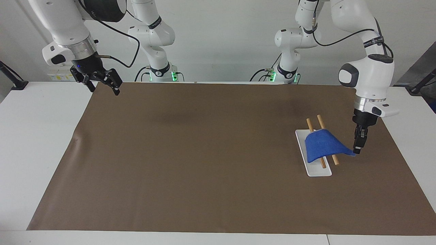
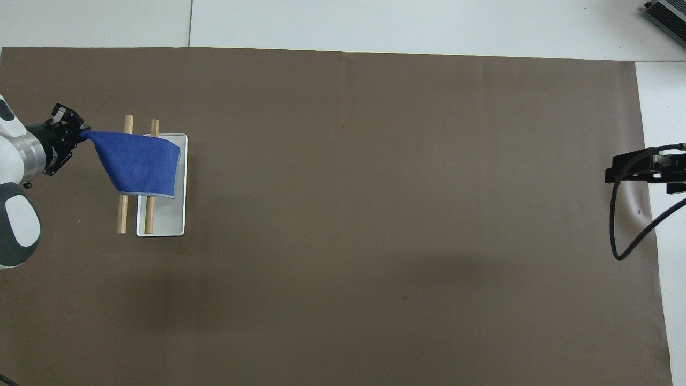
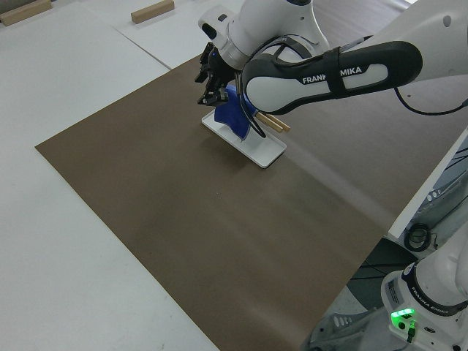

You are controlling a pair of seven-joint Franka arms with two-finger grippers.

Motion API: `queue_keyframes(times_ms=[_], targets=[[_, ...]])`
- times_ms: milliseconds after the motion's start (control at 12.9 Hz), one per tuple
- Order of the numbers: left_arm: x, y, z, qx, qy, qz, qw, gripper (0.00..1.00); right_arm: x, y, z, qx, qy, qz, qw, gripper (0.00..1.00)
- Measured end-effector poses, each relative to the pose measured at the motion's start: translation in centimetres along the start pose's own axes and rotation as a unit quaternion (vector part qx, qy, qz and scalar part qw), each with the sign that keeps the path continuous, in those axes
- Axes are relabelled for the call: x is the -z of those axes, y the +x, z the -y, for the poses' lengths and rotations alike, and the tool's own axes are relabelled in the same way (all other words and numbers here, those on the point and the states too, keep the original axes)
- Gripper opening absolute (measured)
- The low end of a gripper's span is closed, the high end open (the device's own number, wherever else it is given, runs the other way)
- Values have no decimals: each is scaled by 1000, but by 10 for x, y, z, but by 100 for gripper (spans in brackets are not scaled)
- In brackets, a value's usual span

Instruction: Right arm passes towel to left arm to hang

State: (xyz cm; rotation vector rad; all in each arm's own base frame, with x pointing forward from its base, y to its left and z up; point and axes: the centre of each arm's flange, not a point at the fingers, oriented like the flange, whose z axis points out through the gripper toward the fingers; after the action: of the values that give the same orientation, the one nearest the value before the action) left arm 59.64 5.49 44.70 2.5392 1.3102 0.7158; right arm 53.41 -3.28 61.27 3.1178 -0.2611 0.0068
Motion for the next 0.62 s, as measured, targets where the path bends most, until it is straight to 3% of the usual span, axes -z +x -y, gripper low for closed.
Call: queue_keyframes(times_ms=[232, 618], targets=[[10, 20, -9, 0, 17, 9, 1000, 61, 1, -5, 9, 6, -1, -1, 1000, 100], [42, 45, -44, -77, 70, 63, 993, 60, -1, -7, 27, 15, -2, -2, 1000, 100]])
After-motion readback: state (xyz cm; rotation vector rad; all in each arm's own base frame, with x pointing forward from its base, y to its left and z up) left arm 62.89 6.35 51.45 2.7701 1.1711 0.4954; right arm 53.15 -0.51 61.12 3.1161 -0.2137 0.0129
